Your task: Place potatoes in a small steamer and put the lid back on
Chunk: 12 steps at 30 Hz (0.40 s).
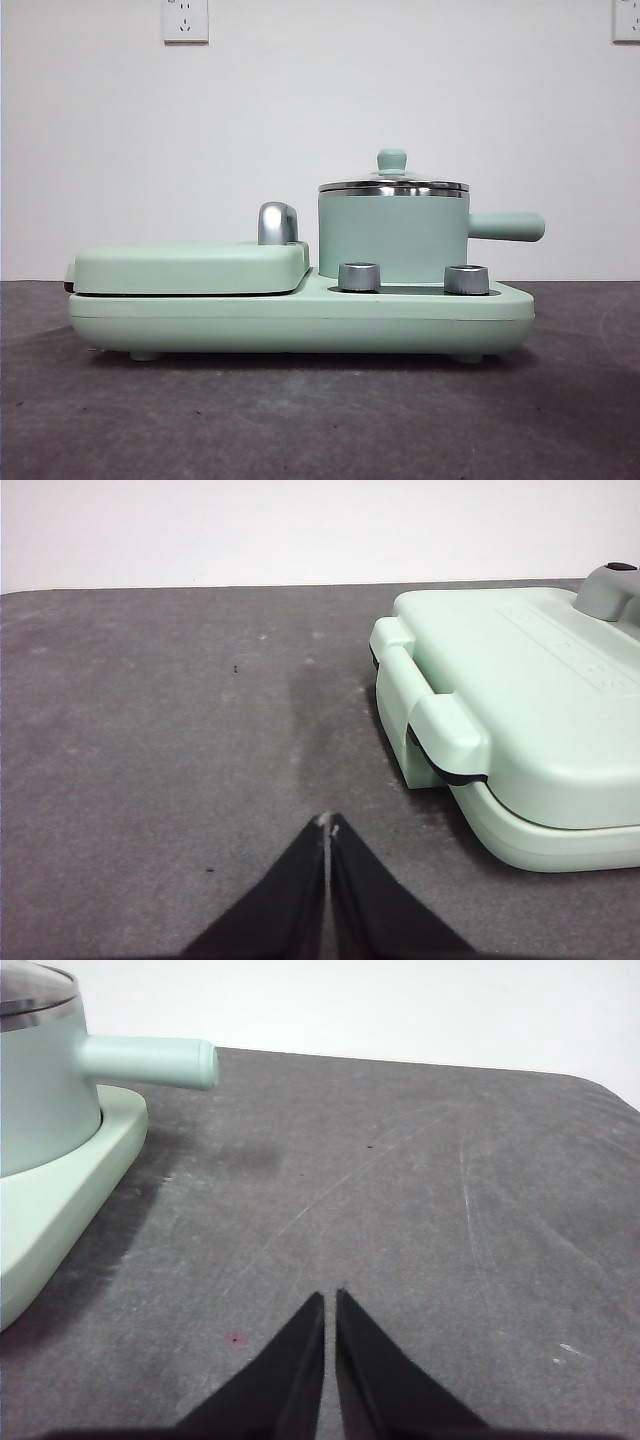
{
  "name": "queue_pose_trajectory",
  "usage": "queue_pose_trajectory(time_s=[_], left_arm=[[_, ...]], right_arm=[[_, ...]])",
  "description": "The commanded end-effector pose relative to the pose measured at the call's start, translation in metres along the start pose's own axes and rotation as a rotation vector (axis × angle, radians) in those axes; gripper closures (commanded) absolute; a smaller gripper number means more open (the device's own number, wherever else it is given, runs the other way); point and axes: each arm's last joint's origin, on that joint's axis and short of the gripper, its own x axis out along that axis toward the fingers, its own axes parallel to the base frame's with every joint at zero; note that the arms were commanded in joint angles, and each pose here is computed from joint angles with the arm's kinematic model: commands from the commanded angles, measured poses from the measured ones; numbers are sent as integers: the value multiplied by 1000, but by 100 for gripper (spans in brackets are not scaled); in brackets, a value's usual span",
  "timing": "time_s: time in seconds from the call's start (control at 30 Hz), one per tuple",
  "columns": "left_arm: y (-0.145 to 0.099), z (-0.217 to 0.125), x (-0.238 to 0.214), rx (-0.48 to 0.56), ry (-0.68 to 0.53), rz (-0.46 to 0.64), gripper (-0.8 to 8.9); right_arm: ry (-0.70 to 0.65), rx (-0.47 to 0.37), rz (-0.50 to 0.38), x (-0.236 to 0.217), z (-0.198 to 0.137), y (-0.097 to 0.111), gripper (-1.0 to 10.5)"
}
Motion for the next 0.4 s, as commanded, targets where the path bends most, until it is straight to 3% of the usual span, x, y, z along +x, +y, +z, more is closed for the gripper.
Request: queue_pose_trajectory(time_s=[0.03, 0.4], left_arm=[[0, -7, 2, 11, 24, 1, 809], [0, -7, 2, 11, 24, 1, 809]], right_arm=[[8, -10, -1, 0, -2, 0, 930], [-1, -10, -2, 0, -1, 0, 930]])
